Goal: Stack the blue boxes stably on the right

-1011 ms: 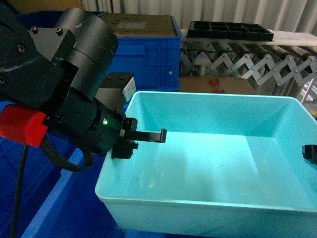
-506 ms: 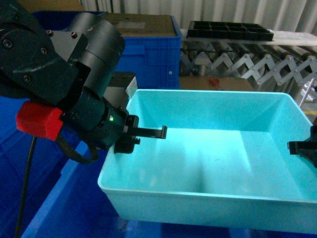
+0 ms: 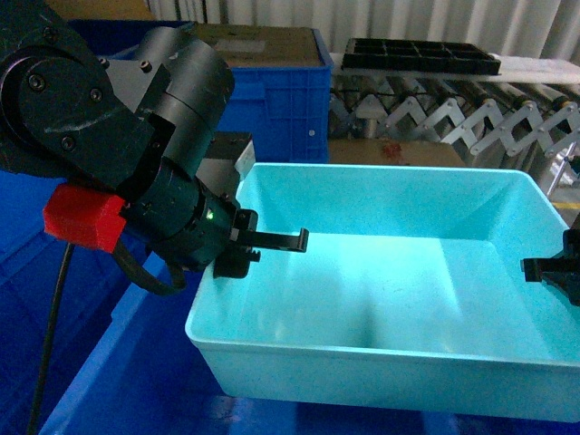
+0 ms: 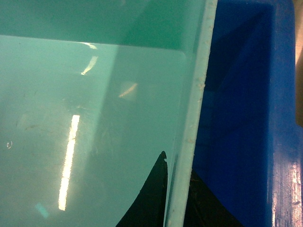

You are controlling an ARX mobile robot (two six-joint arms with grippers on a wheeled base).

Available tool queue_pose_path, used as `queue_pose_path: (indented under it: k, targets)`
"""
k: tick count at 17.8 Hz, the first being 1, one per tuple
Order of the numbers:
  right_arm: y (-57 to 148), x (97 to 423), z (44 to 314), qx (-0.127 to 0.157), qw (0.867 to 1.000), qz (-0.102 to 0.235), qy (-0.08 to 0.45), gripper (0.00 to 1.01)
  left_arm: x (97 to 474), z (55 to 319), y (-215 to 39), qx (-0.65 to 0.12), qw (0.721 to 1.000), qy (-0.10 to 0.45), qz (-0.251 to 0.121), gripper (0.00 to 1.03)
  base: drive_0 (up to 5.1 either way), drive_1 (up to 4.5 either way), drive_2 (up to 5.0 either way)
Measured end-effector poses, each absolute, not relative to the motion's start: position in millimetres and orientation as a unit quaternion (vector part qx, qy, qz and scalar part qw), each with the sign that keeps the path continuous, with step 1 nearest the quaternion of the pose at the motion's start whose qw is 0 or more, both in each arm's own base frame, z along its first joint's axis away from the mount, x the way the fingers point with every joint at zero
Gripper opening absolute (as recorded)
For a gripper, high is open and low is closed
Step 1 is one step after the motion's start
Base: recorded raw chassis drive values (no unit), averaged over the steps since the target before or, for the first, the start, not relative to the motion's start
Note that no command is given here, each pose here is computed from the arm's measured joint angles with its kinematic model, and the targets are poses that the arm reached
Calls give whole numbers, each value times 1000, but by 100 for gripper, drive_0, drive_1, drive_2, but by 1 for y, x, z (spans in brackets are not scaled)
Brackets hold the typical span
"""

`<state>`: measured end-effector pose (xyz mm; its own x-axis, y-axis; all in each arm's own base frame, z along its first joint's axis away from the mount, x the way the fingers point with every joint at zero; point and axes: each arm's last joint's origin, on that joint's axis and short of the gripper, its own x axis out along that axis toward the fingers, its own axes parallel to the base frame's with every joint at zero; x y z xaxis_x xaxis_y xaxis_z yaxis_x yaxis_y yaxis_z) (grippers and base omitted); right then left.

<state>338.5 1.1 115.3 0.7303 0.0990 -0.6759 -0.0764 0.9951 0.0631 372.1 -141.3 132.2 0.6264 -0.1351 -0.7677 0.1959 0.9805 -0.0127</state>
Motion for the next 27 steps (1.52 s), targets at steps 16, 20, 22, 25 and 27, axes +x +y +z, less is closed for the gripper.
queue_pose_path:
  k: [16, 20, 22, 25, 27]
  targets:
    - [-6, 338, 111, -63, 926, 32, 372, 100, 377, 134, -130, 73, 905, 413, -70, 89, 0, 0, 0]
    - [-6, 338, 111, -64, 925, 34, 372, 98, 378, 135, -131, 71, 909, 405, -71, 98, 0, 0, 0]
    - [-6, 342, 118, -67, 935, 36, 347, 98, 382, 143, -129, 60, 917, 386, -77, 98, 0, 0, 0]
    - [-6, 347, 161, -63, 957, 48, 278, 98, 384, 187, -119, 31, 938, 334, -83, 98, 0, 0, 0]
    - [-9, 344, 189, -55, 966, 53, 247, 98, 379, 216, -109, 15, 951, 298, -85, 98, 0, 0, 0]
